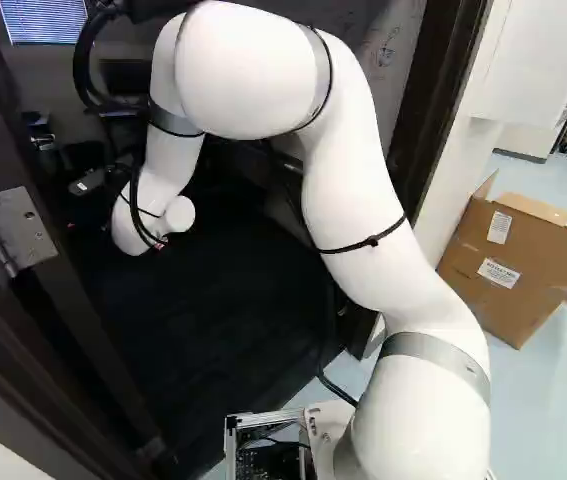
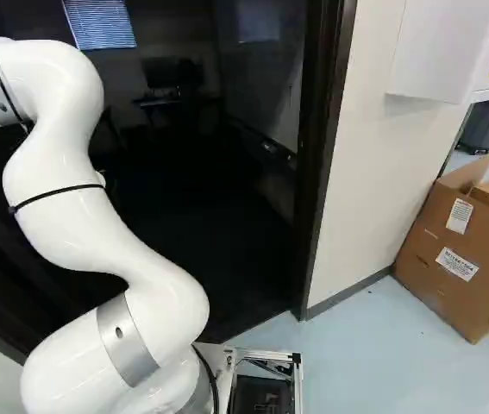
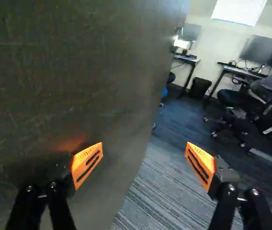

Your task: Open the door and move inside

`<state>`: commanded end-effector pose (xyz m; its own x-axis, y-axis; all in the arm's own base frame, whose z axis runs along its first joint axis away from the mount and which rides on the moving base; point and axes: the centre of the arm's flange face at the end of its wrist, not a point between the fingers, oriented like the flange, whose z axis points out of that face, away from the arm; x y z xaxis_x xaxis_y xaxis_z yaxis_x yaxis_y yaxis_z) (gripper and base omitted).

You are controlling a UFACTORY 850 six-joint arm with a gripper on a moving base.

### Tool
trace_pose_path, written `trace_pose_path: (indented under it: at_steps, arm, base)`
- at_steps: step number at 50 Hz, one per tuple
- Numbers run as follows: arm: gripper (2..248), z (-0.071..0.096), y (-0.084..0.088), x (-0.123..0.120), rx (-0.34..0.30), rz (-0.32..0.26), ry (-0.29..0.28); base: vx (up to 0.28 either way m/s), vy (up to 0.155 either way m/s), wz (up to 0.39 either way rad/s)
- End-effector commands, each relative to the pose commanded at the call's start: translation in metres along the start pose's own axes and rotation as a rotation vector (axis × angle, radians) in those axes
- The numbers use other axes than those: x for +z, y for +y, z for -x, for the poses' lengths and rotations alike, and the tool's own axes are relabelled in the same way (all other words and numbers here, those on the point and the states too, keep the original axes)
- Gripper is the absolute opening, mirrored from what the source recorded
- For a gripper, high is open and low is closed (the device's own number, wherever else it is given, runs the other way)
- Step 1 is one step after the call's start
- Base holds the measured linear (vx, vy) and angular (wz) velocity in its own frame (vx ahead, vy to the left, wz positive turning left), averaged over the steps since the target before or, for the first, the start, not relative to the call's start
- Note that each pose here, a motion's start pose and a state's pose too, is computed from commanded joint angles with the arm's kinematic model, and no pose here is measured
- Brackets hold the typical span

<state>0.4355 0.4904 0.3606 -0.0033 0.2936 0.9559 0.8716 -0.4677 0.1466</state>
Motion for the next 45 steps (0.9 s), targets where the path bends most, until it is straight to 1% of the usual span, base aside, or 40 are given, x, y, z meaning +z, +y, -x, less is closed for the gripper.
trace_pose_path:
  at_steps: [25, 45]
  arm:
    - [247, -0.005, -0.022, 0.007, -0.01, -0.034, 0.008]
    - [247, -0.005, -0.025, 0.009, -0.011, -0.038, 0.009]
  base:
    - [0.0, 0.0, 0.0]
    - [0.0, 0.0, 0.0]
